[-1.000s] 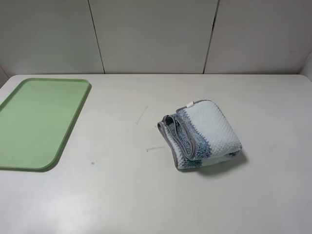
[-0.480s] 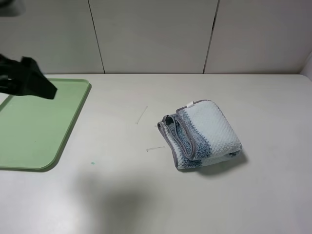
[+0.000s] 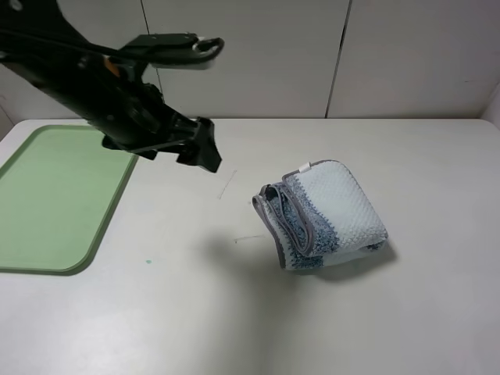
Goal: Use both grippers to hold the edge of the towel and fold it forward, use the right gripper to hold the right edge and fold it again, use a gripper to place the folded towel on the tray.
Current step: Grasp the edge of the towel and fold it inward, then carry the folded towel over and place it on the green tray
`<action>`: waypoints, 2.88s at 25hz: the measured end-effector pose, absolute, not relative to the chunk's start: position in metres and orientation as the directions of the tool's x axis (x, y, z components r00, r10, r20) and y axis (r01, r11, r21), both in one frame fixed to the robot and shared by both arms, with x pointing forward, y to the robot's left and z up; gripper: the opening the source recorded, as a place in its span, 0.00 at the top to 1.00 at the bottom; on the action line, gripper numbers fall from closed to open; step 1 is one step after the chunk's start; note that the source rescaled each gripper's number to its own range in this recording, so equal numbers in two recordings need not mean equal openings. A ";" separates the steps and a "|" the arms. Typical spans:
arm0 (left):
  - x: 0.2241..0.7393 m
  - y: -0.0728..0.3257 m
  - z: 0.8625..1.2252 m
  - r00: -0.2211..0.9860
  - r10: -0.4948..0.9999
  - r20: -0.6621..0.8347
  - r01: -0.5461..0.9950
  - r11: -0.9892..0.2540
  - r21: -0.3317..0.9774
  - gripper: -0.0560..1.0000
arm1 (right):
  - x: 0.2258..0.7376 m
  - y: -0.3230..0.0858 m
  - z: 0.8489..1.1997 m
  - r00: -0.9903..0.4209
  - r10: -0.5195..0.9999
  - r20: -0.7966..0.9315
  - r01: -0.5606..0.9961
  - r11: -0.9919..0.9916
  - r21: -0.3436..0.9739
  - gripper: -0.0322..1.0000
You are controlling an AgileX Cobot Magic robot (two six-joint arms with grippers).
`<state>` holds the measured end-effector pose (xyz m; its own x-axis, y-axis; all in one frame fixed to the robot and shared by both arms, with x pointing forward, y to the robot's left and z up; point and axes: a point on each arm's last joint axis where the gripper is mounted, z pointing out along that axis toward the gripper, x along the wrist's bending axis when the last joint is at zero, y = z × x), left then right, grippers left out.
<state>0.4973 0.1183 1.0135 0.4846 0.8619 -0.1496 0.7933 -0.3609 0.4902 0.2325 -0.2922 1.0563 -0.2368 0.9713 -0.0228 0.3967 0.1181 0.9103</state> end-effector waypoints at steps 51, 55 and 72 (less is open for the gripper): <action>0.518 -0.046 0.852 0.350 0.861 -0.369 0.855 -0.132 0.501 0.38 | 0.233 -0.293 1.056 -0.232 0.972 -0.030 0.396 0.123 0.910 0.00; 0.518 -0.046 0.850 0.345 0.862 -0.370 0.857 -0.129 0.499 0.76 | 0.233 -0.293 1.056 -0.232 0.972 -0.030 0.396 0.123 0.910 0.00; 0.523 -0.025 0.887 0.344 0.883 -0.319 0.883 -0.189 0.430 0.79 | 0.233 -0.293 1.056 -0.231 0.972 -0.032 0.396 0.124 0.910 0.00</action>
